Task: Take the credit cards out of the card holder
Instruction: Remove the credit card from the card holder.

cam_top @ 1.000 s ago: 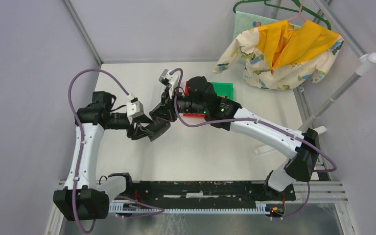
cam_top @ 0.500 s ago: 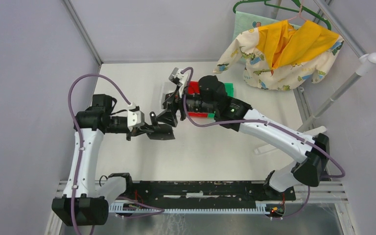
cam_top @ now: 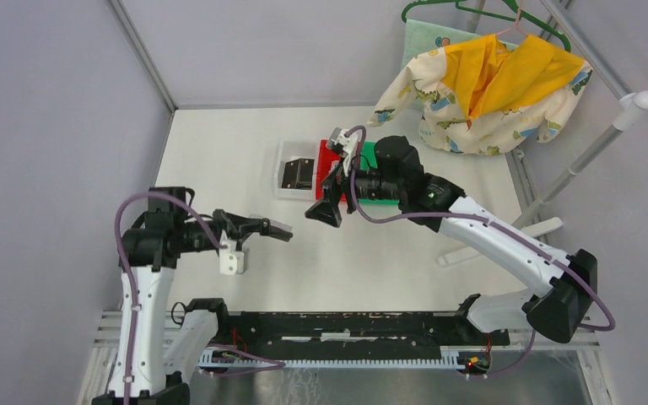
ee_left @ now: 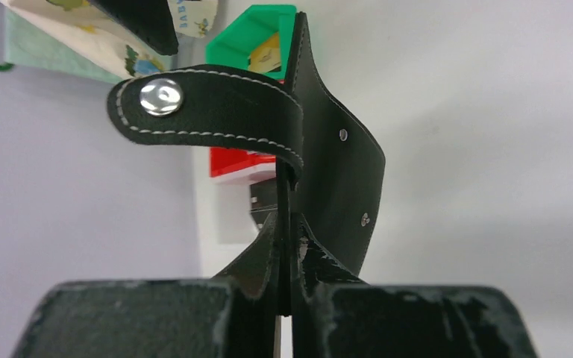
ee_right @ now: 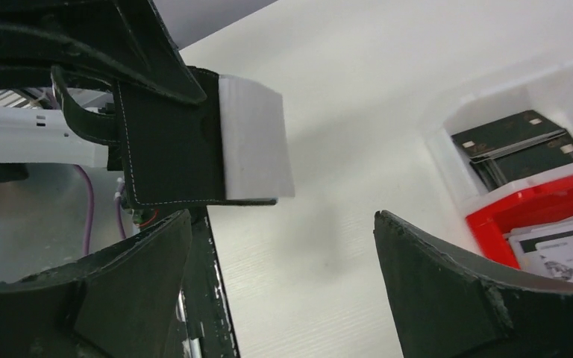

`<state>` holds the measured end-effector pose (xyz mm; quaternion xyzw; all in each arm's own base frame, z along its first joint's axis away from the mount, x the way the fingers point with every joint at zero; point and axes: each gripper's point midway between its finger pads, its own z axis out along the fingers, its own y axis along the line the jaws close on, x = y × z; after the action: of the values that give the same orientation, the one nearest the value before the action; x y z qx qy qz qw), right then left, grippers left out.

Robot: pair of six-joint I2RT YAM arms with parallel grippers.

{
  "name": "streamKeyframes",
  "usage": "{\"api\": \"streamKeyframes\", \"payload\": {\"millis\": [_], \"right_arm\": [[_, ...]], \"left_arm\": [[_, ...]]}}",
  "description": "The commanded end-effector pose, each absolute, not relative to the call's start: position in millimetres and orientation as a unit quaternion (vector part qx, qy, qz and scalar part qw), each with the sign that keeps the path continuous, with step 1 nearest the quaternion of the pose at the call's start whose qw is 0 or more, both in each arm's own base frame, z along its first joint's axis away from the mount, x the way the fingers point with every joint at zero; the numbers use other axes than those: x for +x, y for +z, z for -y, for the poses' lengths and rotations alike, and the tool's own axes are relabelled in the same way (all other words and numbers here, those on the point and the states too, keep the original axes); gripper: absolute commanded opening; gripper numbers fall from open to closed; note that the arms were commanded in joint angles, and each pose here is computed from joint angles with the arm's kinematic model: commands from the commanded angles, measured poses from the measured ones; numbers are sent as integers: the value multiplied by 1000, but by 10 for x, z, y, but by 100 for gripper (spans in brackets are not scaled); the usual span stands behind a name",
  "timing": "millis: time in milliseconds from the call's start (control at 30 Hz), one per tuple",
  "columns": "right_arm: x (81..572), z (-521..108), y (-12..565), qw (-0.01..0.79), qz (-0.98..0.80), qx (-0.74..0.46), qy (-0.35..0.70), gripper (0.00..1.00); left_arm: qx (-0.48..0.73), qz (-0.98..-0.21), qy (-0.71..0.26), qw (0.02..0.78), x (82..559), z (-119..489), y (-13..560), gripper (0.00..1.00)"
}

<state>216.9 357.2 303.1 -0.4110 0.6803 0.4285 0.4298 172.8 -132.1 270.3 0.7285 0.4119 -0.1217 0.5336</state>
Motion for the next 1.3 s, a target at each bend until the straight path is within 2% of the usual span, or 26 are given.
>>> {"api": "streamKeyframes", "payload": {"millis": [0, 100, 167, 267, 400, 467, 600, 700, 867, 1267], "right_arm": [[1824, -3663, 3387, 452, -626, -415, 480, 98], [1756, -3521, 3397, 537, -574, -471, 400, 98], [1759, -3453, 3305, 550, -550, -509, 369, 98], [1729, -3482, 3149, 519, -558, -531, 370, 98], [1681, -3587, 2887, 456, -616, -493, 412, 95], [1606, -3590, 2823, 479, -600, -493, 410, 95], [1632, -3490, 2969, 594, -528, -485, 364, 95], [1633, -3529, 3157, 631, -480, -498, 351, 94], [1665, -3833, 3320, 627, -457, -549, 310, 91], [1301, -4368, 3257, 511, -463, -657, 305, 82]], "left_arm": [[798, -233, 64, 553, 1892, 1293, 2754, 2], [824, -142, 115, 536, 1834, 1328, 2705, 2], [845, -84, 126, 514, 1757, 1355, 2640, 2], [835, -39, 163, 524, 1795, 1404, 2780, 2], [810, 19, 190, 555, 1801, 1534, 2998, 2], [811, 14, 179, 557, 1831, 1542, 3062, 2], [831, -28, 131, 540, 1804, 1507, 3034, 2], [842, -49, 107, 527, 1753, 1487, 2984, 2], [852, -71, 82, 512, 1706, 1458, 2882, 2], [857, -85, 69, 504, 1765, 1439, 2846, 2]]}}
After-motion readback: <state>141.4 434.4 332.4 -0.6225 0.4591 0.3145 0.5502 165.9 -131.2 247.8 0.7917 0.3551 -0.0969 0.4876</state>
